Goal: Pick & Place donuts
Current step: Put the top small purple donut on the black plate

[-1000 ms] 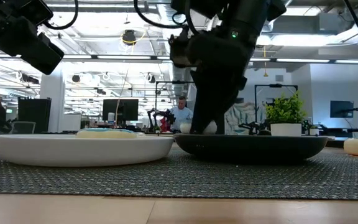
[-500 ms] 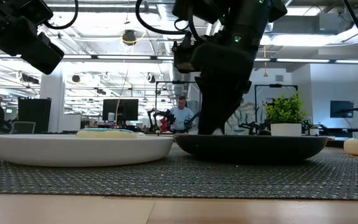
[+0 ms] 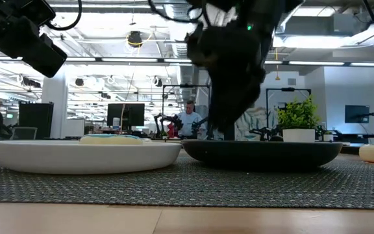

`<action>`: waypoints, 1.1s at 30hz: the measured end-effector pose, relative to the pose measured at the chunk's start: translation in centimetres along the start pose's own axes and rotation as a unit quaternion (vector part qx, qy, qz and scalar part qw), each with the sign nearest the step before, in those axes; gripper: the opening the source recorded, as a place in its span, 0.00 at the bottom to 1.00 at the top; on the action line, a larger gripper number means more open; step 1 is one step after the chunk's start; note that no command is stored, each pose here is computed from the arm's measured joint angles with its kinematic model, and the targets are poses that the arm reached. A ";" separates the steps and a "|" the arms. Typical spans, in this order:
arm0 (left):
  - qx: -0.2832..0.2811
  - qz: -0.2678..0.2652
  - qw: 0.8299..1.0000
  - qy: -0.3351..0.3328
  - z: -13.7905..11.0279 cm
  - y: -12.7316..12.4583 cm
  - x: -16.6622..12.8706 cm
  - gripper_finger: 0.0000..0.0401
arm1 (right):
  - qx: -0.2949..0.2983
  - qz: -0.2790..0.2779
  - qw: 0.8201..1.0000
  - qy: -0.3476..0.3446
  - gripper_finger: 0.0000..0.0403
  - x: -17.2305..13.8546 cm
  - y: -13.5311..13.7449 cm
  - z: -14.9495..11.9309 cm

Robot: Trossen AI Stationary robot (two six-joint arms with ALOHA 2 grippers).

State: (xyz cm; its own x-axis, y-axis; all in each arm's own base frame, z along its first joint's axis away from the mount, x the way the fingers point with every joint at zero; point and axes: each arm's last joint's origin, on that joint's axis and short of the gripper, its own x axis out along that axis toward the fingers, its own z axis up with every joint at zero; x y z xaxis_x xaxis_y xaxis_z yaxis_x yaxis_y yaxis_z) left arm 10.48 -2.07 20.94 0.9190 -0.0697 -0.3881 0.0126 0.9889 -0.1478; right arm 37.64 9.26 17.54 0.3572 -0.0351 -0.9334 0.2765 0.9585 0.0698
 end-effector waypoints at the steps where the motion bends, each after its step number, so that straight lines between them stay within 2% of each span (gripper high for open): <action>1: -0.001 -0.001 1.000 -0.004 0.1 0.0 0.0 0.00 | 0.003 -0.002 1.000 0.001 0.63 -0.5 -0.1 0.0; 6: -0.007 -0.010 0.999 -0.046 0.9 -0.2 0.0 0.00 | 0.028 0.009 0.999 -0.020 0.62 -4.1 -0.4 0.0; 9: -0.002 -0.015 0.998 -0.067 1.3 -0.3 -0.1 0.00 | 0.020 0.015 0.999 -0.031 0.55 -6.6 -0.5 -0.5; 11: 0.006 -0.017 0.997 -0.076 1.5 -0.3 -0.1 0.00 | 0.005 0.013 0.999 -0.045 0.46 -8.2 -0.5 -1.0; 13: 0.022 -0.015 0.997 -0.076 1.6 -0.4 0.1 0.00 | -0.010 0.012 0.998 -0.057 0.32 -9.4 -0.9 -2.0; 16: 0.036 -0.012 0.997 -0.062 2.2 -0.6 0.4 0.00 | -0.012 0.018 0.997 -0.069 0.08 -10.2 -2.1 -4.3; 17: 0.038 -0.011 0.997 -0.059 2.6 -0.7 0.6 0.00 | -0.007 0.022 0.997 -0.074 0.04 -10.4 -2.6 -5.1; 22: 0.043 0.010 0.998 -0.034 4.4 -1.2 1.7 0.00 | 0.010 0.062 0.990 -0.127 0.06 -11.5 -5.6 -9.4; 26: 0.030 0.036 0.999 -0.019 6.1 -1.6 2.9 0.00 | -0.021 0.092 0.983 -0.158 0.02 -12.7 -7.7 -12.4; 33: -0.006 0.120 0.993 -0.014 9.4 -2.3 5.4 0.00 | -0.067 0.079 0.971 -0.213 0.02 -14.0 -11.7 -16.0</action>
State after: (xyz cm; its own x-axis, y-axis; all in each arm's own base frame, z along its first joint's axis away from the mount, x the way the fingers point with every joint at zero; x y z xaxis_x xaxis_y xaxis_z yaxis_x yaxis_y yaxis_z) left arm 19.13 -3.45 27.70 0.9052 0.1723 -0.3885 -0.2133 0.9748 -0.0648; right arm 15.13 3.10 24.19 0.7308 0.0282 -0.6820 0.0798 0.9888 0.1264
